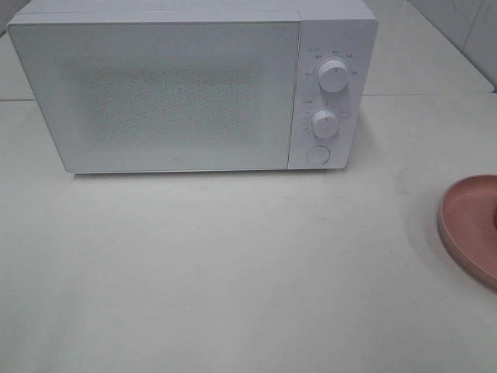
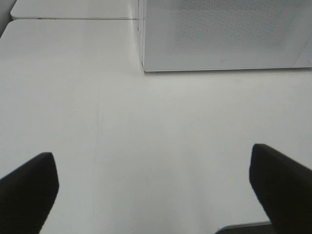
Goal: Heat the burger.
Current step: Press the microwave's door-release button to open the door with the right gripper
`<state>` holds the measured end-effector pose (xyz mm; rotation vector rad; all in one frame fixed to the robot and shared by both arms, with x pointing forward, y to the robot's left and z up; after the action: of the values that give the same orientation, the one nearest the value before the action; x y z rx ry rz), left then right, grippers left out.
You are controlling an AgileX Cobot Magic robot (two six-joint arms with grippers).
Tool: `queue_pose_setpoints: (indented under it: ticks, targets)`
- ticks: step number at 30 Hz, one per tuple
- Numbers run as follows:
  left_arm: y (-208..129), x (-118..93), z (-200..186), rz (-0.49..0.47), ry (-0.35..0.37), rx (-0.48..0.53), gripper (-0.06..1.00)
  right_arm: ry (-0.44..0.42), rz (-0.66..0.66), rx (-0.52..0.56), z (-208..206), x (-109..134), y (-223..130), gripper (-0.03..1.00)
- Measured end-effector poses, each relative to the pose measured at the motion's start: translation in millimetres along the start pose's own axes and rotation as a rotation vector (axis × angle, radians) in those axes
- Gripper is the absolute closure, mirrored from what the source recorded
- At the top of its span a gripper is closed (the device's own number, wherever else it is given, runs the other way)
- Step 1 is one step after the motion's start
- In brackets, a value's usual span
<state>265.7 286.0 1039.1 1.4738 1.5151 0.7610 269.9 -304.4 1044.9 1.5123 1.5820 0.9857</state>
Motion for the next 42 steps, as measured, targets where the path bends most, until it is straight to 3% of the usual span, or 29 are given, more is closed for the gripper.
queue_pose_setpoints:
  ticks: [13,42]
  targets:
    - [0,0,0,0.000,0.000,0.000,-0.04,0.005,-0.015,0.067,34,5,24,0.24]
    - [0,0,0,0.001,0.000,0.000,-0.04,0.039,-0.040,0.073,128,17,48,0.24]
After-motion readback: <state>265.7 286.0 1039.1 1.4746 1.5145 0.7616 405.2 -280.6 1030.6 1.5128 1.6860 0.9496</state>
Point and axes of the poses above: a point on each arm's last joint axis where the gripper is mounted, z pointing out along that axis toward the gripper, x along the wrist's bending axis when the last joint is at zero, y = z × x, the point moved 4 cm from there along z, pointing out along that axis toward the gripper, and after that the axes turned 6 degrees about -z, right-handed, at the moved point
